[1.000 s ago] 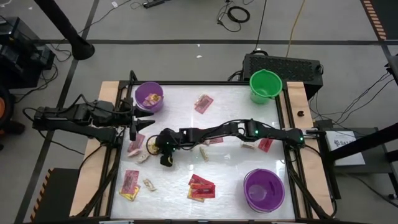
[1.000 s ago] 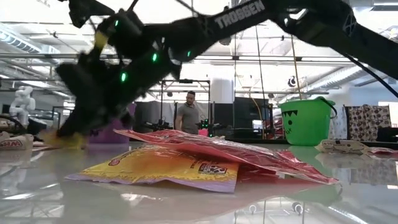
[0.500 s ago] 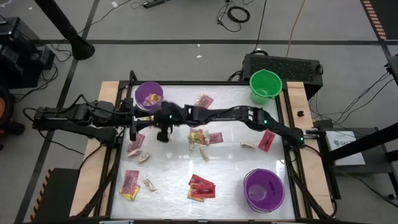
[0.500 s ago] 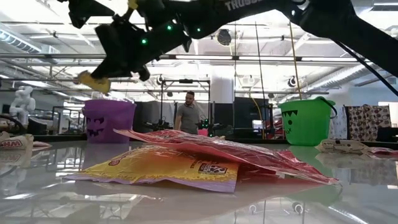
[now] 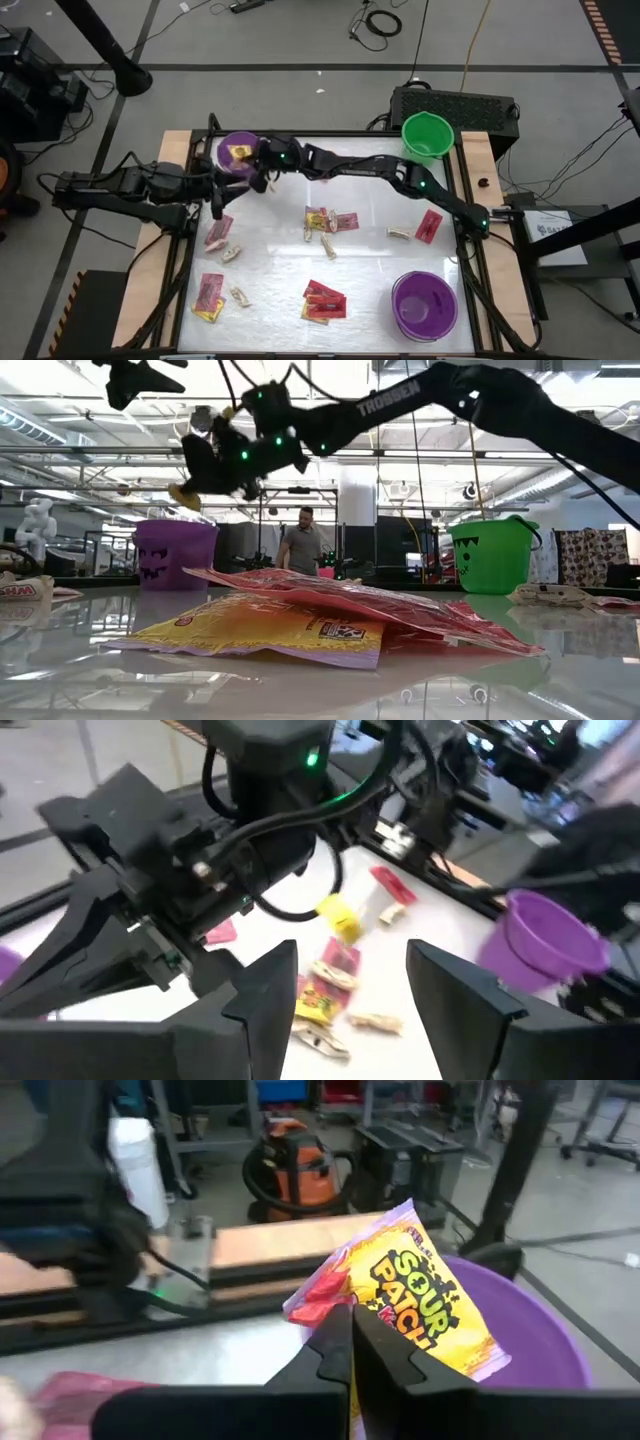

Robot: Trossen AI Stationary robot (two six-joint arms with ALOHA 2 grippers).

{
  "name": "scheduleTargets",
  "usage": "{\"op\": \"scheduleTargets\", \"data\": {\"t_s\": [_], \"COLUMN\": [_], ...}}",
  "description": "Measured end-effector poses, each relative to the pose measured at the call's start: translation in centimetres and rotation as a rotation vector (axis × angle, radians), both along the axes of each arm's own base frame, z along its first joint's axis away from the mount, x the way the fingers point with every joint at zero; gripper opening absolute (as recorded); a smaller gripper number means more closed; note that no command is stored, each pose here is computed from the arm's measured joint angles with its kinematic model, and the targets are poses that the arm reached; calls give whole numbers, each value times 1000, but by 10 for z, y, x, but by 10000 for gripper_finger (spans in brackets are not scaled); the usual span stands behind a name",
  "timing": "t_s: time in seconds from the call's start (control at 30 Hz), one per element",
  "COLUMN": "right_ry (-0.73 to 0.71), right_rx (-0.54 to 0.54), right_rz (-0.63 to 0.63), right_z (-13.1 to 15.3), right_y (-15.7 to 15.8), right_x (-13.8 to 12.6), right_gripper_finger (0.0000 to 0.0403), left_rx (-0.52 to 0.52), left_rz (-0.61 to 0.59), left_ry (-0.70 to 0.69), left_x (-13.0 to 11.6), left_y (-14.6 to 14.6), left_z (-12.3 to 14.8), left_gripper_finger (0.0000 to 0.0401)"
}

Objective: Sort candy by brand, put in halloween buckets
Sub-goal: Put the yellow candy into the top violet bucket

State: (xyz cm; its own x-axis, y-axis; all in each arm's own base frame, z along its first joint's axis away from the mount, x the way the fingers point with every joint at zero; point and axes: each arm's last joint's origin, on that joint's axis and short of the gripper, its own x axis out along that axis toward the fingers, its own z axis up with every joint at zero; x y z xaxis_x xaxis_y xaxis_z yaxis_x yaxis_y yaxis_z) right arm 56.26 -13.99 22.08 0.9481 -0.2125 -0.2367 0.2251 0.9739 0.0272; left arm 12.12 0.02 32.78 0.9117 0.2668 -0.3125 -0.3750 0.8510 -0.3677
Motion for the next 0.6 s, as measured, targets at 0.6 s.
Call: {"op": "scheduleTargets", "data": {"t_s": [0.6], "right_ry": [7], "right_rx": [-29], "right_rz": [-23], "right_z": [-17], "right_y": [-22], "right_x": [-1], "right_gripper_finger": [91], "left_rx": [-15], "left_rz": [218], "left_ry": [38], "left_x": [17], "left_y": [4], "left_z": [-8], "left_gripper_finger": [196]}}
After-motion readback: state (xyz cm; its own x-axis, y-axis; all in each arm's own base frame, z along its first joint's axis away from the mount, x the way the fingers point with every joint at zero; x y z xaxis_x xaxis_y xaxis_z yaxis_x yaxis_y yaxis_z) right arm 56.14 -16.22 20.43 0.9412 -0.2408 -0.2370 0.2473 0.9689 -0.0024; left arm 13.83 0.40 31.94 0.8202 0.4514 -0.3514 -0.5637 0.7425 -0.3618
